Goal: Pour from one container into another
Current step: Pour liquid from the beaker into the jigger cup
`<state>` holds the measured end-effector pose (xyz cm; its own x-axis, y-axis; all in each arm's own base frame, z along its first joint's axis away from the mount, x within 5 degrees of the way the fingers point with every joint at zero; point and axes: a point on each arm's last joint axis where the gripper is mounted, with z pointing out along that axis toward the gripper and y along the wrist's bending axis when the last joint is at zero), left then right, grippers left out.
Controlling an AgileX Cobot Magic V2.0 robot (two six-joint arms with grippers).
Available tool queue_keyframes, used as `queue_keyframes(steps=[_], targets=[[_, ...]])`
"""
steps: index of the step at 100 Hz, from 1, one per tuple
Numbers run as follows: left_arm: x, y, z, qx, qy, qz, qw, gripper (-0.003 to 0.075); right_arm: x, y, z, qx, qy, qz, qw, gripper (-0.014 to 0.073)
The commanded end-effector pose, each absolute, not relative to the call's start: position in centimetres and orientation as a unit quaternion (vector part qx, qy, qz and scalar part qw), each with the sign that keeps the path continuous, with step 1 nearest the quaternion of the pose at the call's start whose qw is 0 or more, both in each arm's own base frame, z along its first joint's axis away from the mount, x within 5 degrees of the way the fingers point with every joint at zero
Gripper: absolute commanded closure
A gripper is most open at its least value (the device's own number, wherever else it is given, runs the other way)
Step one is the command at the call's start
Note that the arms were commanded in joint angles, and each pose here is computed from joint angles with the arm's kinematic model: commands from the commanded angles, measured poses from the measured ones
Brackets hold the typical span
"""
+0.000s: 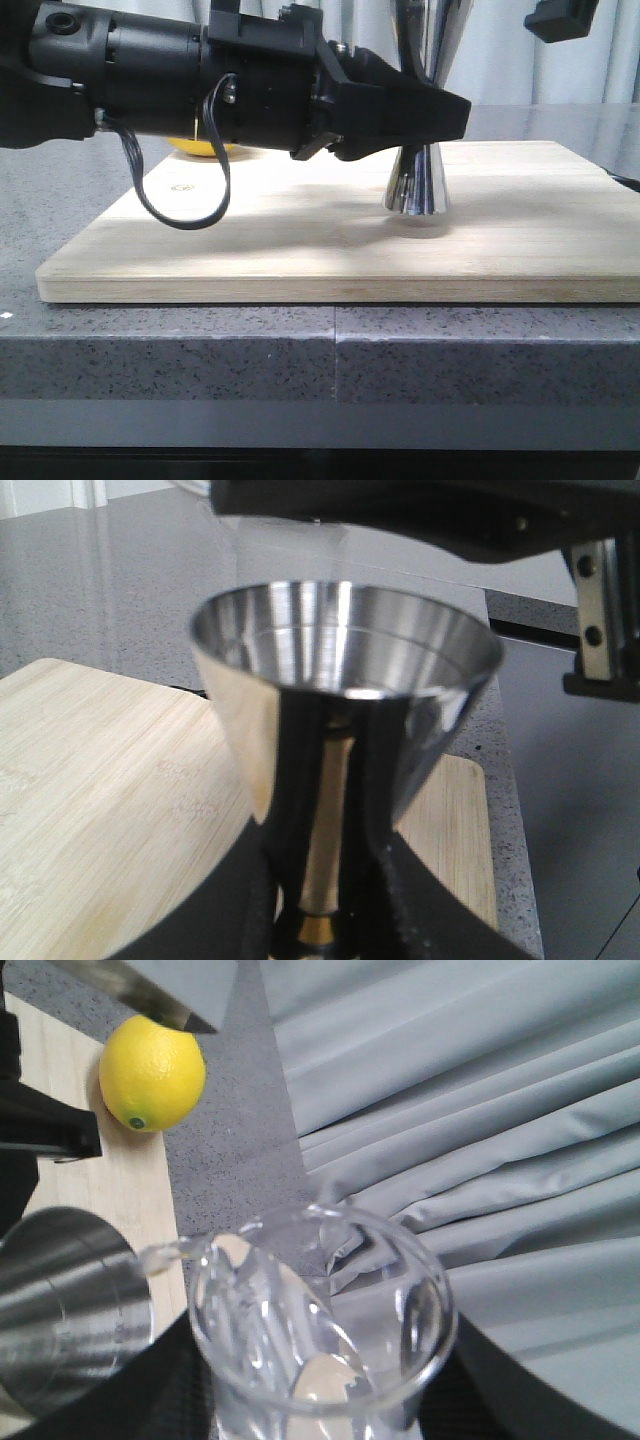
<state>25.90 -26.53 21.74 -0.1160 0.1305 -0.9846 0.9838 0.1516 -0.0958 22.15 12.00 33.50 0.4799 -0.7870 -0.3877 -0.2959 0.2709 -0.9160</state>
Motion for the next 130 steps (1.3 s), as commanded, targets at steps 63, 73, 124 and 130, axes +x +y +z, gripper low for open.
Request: queue_keyframes(steps=[63, 73, 124, 130], targets=[[25.59, -26.44, 25.17, 0.450, 0.554, -0.480, 0.511, 0.0741, 21.69, 12.30, 35.49, -0.578, 0.419, -0.211, 0.668, 0.0365], [25.59, -26.44, 25.17, 0.450, 0.554, -0.480, 0.511, 0.0741, 21.73, 12.24, 35.38, -0.581, 0.422, -0.214, 0.662, 0.0365], [25.59, -26.44, 25.17, 0.450, 0.554, -0.480, 0.511, 0.0741, 21.74, 12.23, 35.37, -0.586, 0.419, -0.219, 0.658, 0.0365], [25.59, -26.44, 25.17, 0.450, 0.554, -0.480, 0.511, 0.0741, 21.73, 12.24, 35.35, -0.588, 0.416, -0.221, 0.657, 0.0365]])
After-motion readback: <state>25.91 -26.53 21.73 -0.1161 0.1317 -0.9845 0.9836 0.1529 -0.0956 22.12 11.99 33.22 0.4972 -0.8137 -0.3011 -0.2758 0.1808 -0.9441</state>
